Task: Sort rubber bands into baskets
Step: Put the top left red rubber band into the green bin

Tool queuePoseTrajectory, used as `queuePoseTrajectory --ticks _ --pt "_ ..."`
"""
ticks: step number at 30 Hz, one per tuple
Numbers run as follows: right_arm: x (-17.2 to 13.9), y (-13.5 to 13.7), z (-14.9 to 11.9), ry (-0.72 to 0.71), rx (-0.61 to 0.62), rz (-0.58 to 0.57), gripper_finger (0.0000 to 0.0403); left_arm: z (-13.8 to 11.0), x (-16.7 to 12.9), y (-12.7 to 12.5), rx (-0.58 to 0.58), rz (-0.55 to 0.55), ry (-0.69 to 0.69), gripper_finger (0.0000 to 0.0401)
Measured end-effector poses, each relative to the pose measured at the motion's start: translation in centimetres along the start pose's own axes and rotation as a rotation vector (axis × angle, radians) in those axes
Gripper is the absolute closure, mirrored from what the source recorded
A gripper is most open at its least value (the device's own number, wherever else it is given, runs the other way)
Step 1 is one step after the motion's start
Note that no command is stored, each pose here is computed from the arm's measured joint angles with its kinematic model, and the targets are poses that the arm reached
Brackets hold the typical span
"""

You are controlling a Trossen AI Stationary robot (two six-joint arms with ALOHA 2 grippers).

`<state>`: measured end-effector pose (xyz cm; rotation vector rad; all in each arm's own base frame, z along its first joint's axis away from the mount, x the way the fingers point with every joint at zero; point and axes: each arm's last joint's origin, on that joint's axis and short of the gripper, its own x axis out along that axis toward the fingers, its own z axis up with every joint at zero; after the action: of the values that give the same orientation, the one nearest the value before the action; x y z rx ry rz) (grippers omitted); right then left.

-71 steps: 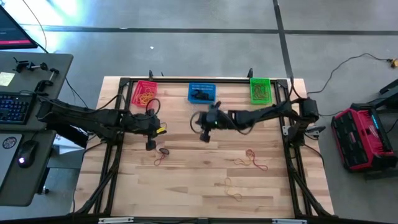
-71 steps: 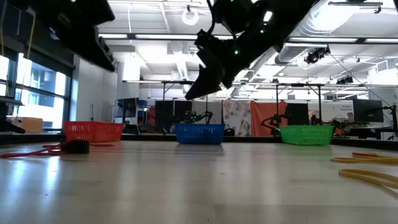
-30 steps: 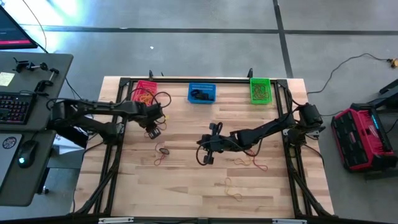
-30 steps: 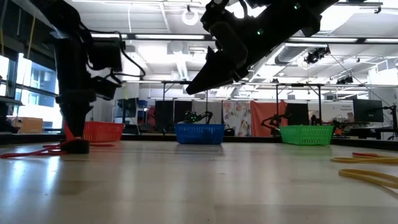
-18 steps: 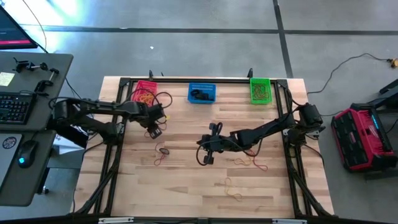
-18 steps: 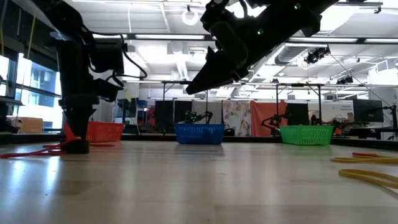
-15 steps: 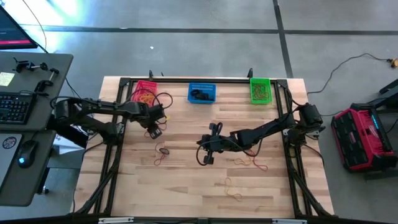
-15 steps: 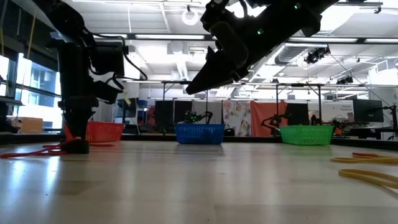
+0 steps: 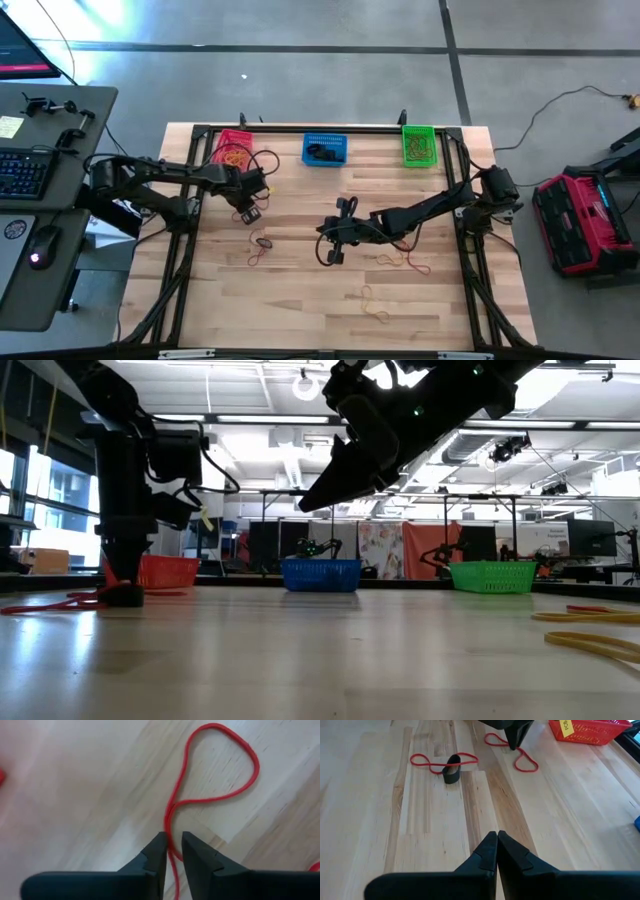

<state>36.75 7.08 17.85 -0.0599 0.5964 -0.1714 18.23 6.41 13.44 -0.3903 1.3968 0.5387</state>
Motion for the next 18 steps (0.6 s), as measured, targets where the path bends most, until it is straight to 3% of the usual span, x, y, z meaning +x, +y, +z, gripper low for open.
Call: queuePoseTrajectory --ticks 8,18 --pt "0.0 0.0 0.0 0.0 0.0 0.0 0.0403 -0.2 -0.2 -0.7 0.056 -0.001 -0.017 0.0397" --pt "0.0 0.0 -0.1 0.007 -0.003 -0.001 0.0403 -0.8 -1.0 -2.2 0.135 0.002 -0.074 0.0401"
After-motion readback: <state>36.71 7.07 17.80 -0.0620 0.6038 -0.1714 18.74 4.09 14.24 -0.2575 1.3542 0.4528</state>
